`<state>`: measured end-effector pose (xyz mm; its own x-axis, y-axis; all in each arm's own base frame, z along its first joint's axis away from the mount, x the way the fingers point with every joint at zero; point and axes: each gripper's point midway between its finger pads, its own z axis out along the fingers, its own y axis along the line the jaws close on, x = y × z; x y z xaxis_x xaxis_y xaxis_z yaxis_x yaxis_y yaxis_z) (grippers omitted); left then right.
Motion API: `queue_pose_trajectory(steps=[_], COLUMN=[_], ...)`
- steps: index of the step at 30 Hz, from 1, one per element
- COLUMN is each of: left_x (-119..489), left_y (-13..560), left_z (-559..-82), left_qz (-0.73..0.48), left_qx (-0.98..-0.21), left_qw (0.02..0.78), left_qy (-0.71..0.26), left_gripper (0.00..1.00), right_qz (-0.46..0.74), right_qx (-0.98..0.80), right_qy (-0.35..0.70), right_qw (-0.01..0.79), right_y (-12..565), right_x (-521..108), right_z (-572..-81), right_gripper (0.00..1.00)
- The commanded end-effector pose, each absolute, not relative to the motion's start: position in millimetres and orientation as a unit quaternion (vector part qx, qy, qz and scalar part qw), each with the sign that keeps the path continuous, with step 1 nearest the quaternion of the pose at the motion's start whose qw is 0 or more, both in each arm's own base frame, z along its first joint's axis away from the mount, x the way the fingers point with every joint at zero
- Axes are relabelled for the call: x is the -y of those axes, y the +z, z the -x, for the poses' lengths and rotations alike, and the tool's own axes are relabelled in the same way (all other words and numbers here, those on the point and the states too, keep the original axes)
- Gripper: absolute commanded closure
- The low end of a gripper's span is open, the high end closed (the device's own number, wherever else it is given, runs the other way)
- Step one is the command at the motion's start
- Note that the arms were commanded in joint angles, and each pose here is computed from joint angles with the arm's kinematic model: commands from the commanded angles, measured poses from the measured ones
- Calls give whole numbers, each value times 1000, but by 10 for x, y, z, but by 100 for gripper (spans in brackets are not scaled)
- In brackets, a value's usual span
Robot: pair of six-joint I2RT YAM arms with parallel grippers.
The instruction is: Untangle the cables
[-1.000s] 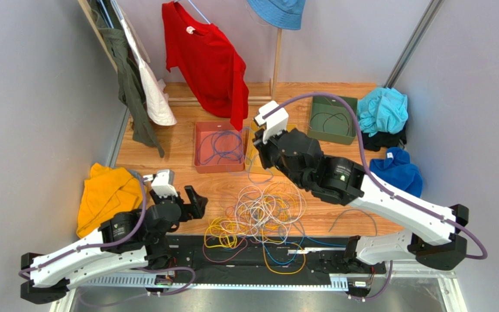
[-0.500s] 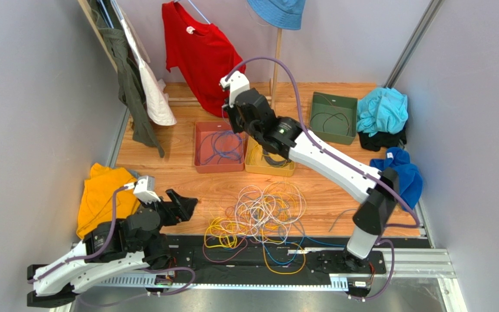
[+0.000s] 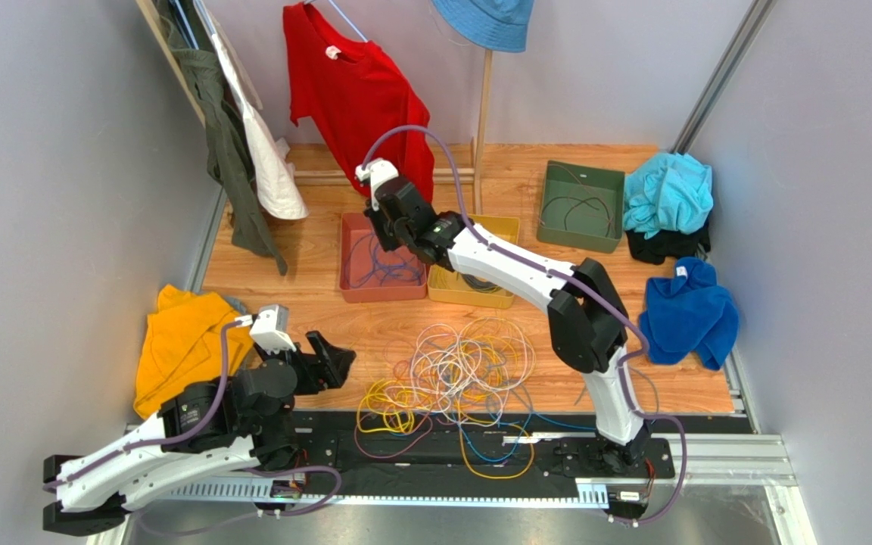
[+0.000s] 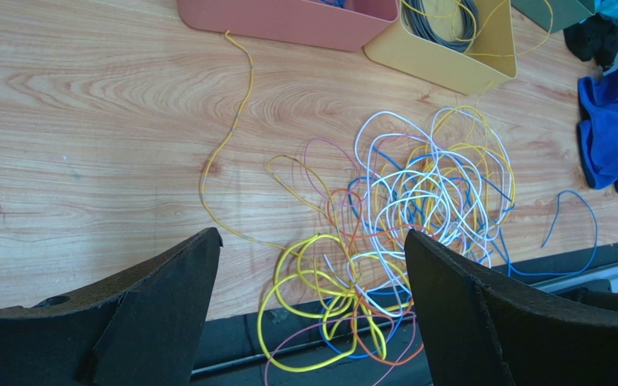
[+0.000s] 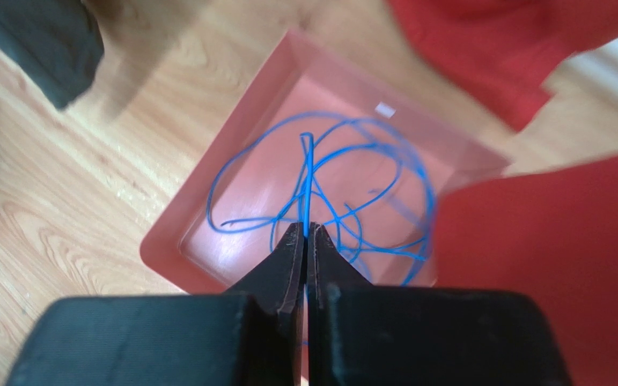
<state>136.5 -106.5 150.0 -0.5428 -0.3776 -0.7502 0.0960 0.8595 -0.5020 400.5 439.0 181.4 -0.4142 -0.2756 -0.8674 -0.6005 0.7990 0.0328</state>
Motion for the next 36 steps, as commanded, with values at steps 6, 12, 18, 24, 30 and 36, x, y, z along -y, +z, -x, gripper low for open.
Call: queue_pose_trajectory(steps=[6, 12, 18, 24, 30, 36], left_x=[1078, 1087, 1271, 1694, 1893, 2041], left_y=[1566, 1592, 1611, 1324, 1098, 924], left_z=[-1410, -1439, -1458, -1342, -1349, -1386], left_qz=[80, 76, 39, 2, 13, -2], left_qx=[-833, -836, -841, -873, -875, -888], left_qw=[485, 489, 485, 415, 397, 384], left_qy=[-251, -239, -237, -257, -275, -253], left_gripper=[7, 6, 4, 3, 4, 28], right_qz=[237, 218, 177, 122, 111, 109], right_qx=[-801, -796, -802, -793, -797, -807], right_qy=[242, 227, 220, 286, 300, 290], right_qw=[494, 517, 527, 523, 512, 503], right_y=[2158, 2527, 2543, 2427, 2186, 2025], right_x=[-4437, -4071, -3437, -2977, -2604, -2431], right_z=[-3824, -3564, -3094, -2478, -2051, -1916], right_gripper=[39, 25, 26, 29, 31, 32])
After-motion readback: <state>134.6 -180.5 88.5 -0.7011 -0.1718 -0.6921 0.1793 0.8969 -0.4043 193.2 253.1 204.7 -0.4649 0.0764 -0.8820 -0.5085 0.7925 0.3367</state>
